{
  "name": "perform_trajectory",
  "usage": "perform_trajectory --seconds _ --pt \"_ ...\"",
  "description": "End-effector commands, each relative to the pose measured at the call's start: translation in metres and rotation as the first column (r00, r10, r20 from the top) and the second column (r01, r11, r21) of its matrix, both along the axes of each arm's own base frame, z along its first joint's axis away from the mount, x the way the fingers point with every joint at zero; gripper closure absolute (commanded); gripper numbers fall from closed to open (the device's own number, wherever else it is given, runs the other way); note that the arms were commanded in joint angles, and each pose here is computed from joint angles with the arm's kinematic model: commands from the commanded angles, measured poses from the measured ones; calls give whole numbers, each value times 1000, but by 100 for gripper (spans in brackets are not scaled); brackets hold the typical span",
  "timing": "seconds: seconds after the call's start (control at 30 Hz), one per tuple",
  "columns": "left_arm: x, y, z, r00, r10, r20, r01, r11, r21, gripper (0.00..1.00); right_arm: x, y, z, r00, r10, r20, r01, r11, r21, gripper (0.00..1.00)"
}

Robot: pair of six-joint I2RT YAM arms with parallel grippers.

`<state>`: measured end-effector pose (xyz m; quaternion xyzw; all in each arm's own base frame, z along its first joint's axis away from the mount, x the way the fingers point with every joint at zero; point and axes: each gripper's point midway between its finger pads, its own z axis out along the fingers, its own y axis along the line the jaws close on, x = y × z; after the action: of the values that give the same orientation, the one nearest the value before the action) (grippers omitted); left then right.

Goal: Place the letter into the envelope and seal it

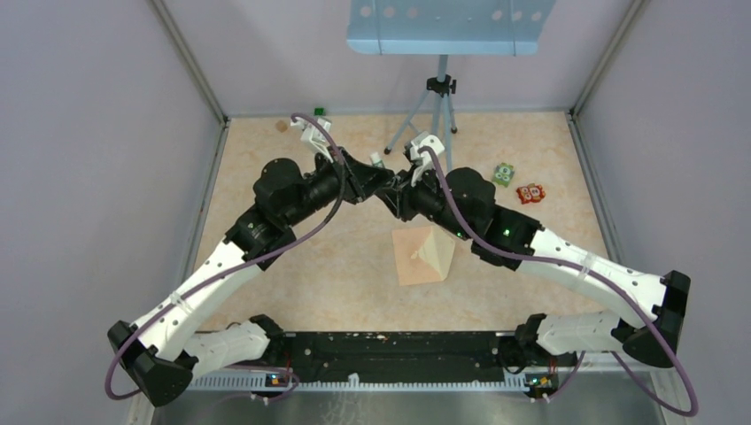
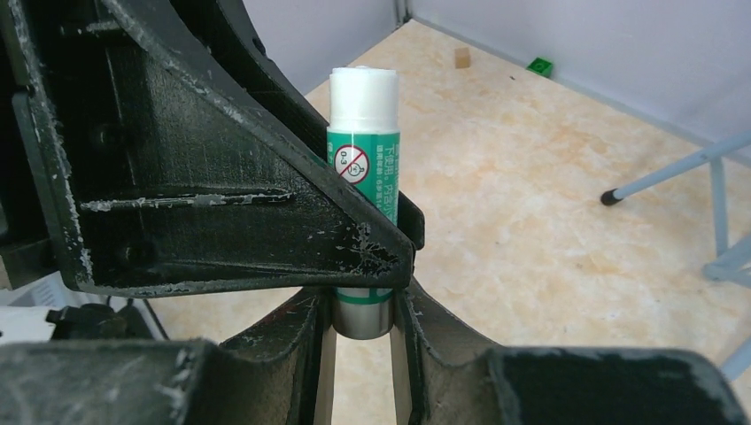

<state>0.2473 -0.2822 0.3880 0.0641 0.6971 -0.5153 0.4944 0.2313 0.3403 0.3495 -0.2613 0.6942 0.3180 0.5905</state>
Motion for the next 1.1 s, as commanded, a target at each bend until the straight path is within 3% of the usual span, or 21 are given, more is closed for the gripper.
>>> perform_trajectory --seconds 0.0,0.23,0.37,0.6,0.73,0.83,0.9,1.07 --pt "8 6 17 993 59 107 -53 997 -59 100 -25 19 54 990 140 2 -138 971 193 92" --pt "-1 8 18 982 37 186 -21 996 -85 100 -32 18 63 963 267 -18 -250 920 302 94" --pt "-18 5 23 964 -35 263 60 994 -88 100 -42 7 74 906 424 7 -390 827 404 93" --pt "-50 0 34 915 -172 364 216 973 -83 100 -69 -2 85 789 612 53 -565 688 455 94" --pt "-63 -2 34 894 -227 386 276 958 -74 100 -73 -8 88 766 639 66 -587 654 477 94" --pt "-62 1 33 902 -206 380 255 963 -82 100 -71 -11 88 779 623 63 -574 670 471 94" --pt "-57 4 33 915 -175 363 221 971 -88 100 -63 -13 87 816 576 50 -533 715 453 84" --pt "-25 16 30 969 -9 247 38 993 -115 100 -26 -27 71 945 326 -17 -299 885 358 30"
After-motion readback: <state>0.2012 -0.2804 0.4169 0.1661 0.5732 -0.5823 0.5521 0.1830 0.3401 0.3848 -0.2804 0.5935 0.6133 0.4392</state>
